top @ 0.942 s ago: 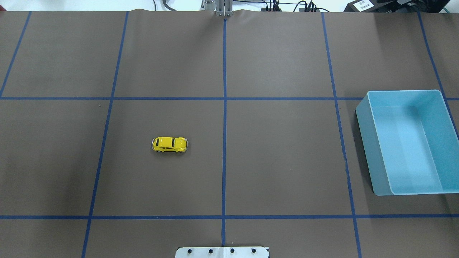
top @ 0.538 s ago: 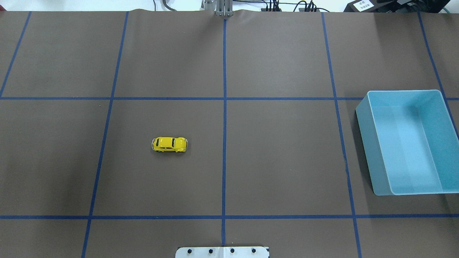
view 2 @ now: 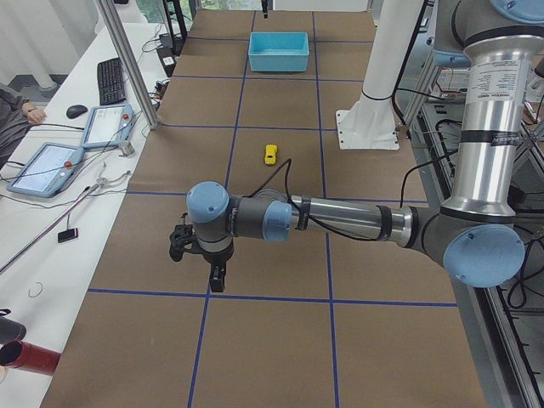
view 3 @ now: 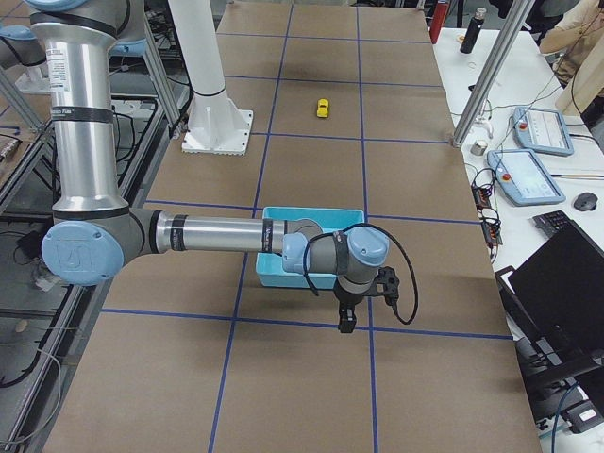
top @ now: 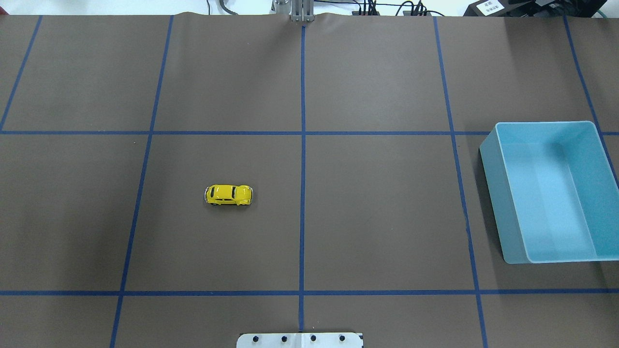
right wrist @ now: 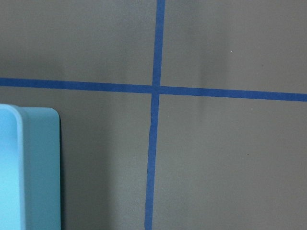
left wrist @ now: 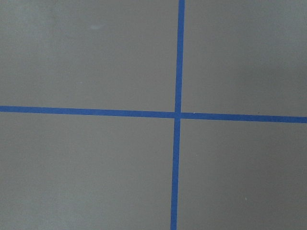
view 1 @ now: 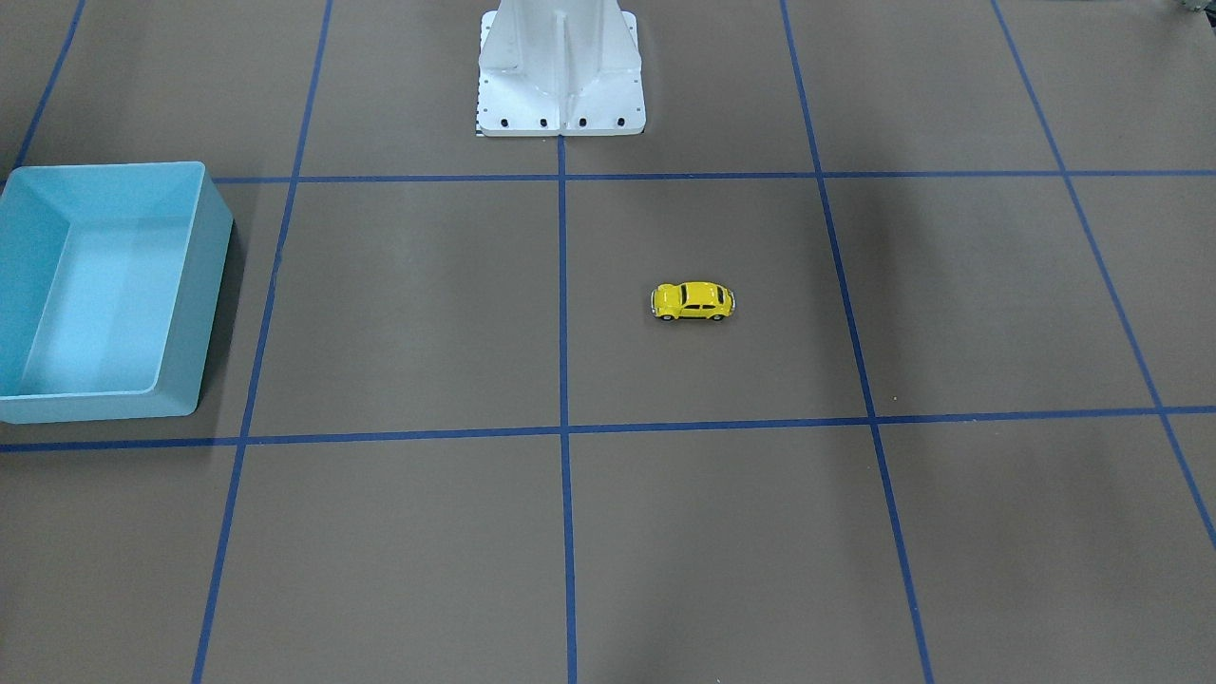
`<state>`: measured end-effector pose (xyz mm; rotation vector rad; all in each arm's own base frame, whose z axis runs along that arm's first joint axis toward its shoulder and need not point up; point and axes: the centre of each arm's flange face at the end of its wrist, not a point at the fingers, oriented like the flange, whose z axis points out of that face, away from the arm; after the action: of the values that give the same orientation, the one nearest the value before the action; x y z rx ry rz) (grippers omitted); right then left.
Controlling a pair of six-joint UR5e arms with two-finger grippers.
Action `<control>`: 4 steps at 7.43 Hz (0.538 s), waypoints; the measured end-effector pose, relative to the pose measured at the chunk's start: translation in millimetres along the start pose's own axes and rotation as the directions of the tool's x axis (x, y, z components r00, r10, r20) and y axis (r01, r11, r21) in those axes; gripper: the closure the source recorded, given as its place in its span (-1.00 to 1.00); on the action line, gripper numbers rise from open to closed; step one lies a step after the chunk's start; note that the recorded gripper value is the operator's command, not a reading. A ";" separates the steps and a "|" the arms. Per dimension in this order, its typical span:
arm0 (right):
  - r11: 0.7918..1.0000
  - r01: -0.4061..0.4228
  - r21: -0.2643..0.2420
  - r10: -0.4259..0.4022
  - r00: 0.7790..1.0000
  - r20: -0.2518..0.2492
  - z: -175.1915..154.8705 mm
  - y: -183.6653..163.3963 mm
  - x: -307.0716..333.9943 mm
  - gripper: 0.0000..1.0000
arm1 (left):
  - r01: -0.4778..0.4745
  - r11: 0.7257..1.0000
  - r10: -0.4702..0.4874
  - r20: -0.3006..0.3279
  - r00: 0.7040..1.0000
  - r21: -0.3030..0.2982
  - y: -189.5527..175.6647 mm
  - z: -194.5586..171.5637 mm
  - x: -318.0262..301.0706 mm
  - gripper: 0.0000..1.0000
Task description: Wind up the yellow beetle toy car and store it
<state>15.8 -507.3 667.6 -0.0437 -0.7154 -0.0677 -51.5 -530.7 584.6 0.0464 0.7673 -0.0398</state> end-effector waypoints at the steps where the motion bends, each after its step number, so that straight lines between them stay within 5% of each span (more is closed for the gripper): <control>1: 1.000 0.000 0.000 0.000 1.000 0.000 -0.1 -0.1 -0.2 -1.00 | -0.014 1.000 0.014 0.008 1.000 -0.024 -27.1 -18.0 39.9 -1.00; 4: 1.000 -0.001 -0.001 0.001 1.000 0.000 0.4 -0.2 0.3 -1.00 | -0.240 0.968 0.240 -0.007 0.971 -0.076 -88.2 -25.9 232.1 -1.00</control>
<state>15.8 -507.5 668.2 -0.0446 -0.7151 -0.0675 92.7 -621.8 402.4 0.0666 0.7563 0.2200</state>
